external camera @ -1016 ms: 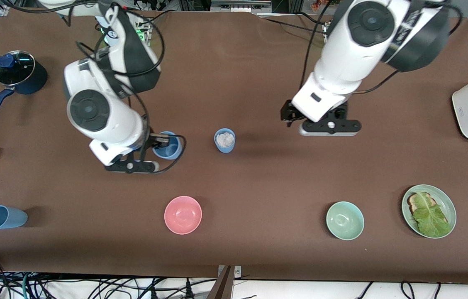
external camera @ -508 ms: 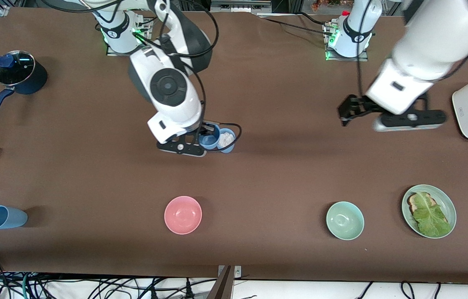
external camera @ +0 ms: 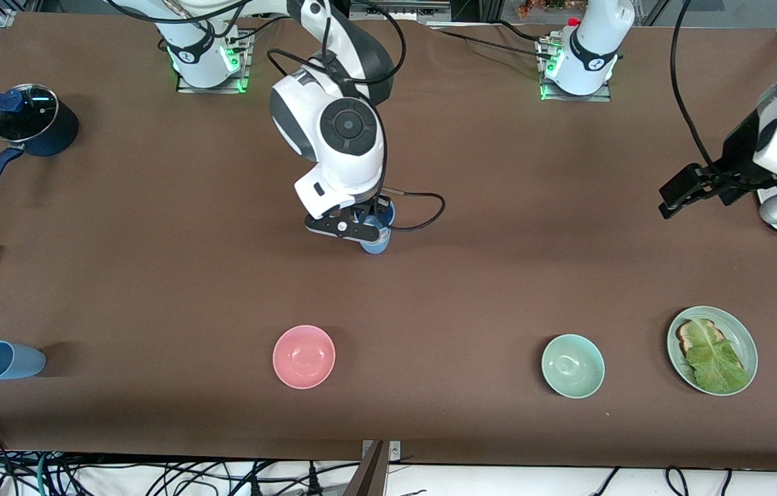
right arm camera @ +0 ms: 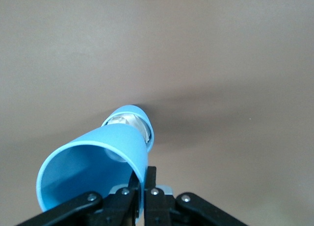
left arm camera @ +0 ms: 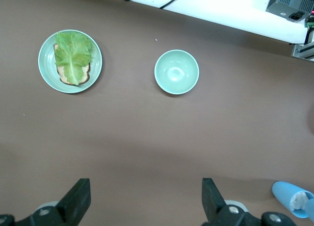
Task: Stack blue cups with both arms
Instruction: 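Lower the held cup onto the tissue cup while the left gripper withdraws, then open the right gripper to release the stacked cup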
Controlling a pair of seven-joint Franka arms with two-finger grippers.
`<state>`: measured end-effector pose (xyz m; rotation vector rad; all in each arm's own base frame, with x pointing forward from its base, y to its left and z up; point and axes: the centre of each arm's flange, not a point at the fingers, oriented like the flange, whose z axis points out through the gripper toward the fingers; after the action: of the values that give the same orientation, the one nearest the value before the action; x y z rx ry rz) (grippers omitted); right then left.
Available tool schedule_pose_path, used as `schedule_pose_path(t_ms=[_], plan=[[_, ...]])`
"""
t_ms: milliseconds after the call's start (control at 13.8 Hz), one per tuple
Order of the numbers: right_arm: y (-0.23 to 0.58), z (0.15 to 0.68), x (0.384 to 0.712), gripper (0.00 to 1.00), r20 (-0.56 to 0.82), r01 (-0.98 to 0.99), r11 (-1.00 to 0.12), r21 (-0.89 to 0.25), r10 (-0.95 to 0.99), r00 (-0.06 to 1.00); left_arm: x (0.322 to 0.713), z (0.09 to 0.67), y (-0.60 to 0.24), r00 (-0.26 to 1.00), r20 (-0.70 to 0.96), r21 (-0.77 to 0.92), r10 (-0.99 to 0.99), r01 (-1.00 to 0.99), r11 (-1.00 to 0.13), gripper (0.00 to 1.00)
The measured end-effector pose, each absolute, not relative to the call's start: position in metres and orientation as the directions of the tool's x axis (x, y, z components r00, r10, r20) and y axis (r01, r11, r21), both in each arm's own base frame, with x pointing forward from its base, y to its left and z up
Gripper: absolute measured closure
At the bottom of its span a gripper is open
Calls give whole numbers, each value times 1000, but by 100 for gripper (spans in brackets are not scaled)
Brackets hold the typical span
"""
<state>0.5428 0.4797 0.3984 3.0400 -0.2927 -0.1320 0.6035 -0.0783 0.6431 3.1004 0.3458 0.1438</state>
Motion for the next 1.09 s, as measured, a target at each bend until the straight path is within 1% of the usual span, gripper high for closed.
schedule_pose_path(t_ms=[290, 508, 726, 1088], plan=[[478, 387, 540, 95, -82, -182, -976, 116, -192, 978, 605, 647, -38, 991, 101, 4, 86, 86, -996, 0], [479, 375, 537, 95, -80, -189, -973, 132, -200, 976, 603, 652, -16, 993, 108, -6, 47, 48, -999, 0], [482, 370, 536, 95, -71, -196, -973, 124, -206, 976, 599, 652, 6, 995, 101, -17, -3, -1, -1000, 0], [484, 360, 534, 95, -60, -198, -973, 116, -206, 977, 583, 647, 19, 997, 76, -16, -12, -11, -1000, 0]])
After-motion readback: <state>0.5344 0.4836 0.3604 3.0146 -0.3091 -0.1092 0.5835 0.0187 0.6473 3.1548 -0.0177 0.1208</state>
